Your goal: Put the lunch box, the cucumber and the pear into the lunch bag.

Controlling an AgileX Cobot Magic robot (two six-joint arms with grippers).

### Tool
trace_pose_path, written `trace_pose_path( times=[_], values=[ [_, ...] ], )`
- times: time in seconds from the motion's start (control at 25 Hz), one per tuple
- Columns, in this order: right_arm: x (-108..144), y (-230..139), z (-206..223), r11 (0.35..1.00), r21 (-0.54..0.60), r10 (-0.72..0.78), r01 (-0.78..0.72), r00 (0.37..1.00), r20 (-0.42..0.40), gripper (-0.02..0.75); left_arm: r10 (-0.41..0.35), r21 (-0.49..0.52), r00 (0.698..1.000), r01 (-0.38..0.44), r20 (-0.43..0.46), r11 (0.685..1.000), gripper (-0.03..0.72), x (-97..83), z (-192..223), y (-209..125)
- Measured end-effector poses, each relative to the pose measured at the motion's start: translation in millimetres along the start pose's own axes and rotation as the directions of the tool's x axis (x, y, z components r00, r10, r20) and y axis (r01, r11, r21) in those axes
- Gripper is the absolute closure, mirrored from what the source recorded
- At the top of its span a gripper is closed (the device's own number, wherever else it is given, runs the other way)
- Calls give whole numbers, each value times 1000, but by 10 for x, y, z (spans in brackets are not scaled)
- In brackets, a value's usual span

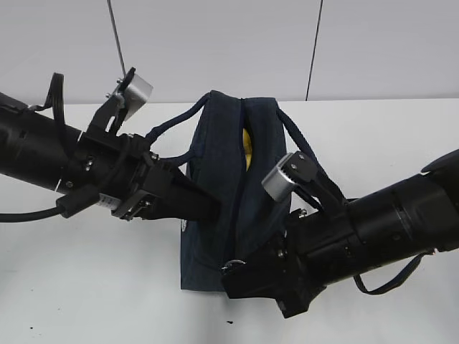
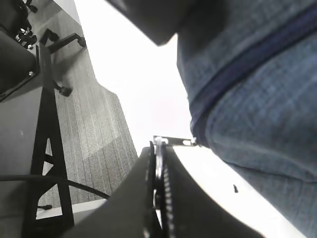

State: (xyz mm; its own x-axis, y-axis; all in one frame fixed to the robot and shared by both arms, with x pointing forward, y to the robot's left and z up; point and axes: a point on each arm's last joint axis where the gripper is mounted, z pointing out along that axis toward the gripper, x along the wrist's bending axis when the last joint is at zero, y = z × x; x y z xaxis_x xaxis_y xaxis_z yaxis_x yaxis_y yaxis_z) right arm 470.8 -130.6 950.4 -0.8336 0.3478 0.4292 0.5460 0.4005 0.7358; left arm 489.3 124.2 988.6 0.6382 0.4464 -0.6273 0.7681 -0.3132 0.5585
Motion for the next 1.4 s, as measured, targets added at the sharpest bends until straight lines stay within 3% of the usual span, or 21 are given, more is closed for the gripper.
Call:
trace_pose_path(
  times=[0.16, 0.6, 1.4],
  values=[
    [32, 31, -34, 1000, -9, -7, 7, 1000, 3, 732, 0, 1, 1000, 0, 3, 1000, 315, -2, 0, -1],
    [76, 150, -109, 999, -39, -35, 36, 999, 25, 732, 91, 117, 996, -89, -10, 989, 298, 20, -8, -105],
    [168, 474, -290, 993, -59, -99, 104, 992, 78, 732, 30, 26, 998, -29, -64, 999, 295, 85, 20, -26]
  ],
)
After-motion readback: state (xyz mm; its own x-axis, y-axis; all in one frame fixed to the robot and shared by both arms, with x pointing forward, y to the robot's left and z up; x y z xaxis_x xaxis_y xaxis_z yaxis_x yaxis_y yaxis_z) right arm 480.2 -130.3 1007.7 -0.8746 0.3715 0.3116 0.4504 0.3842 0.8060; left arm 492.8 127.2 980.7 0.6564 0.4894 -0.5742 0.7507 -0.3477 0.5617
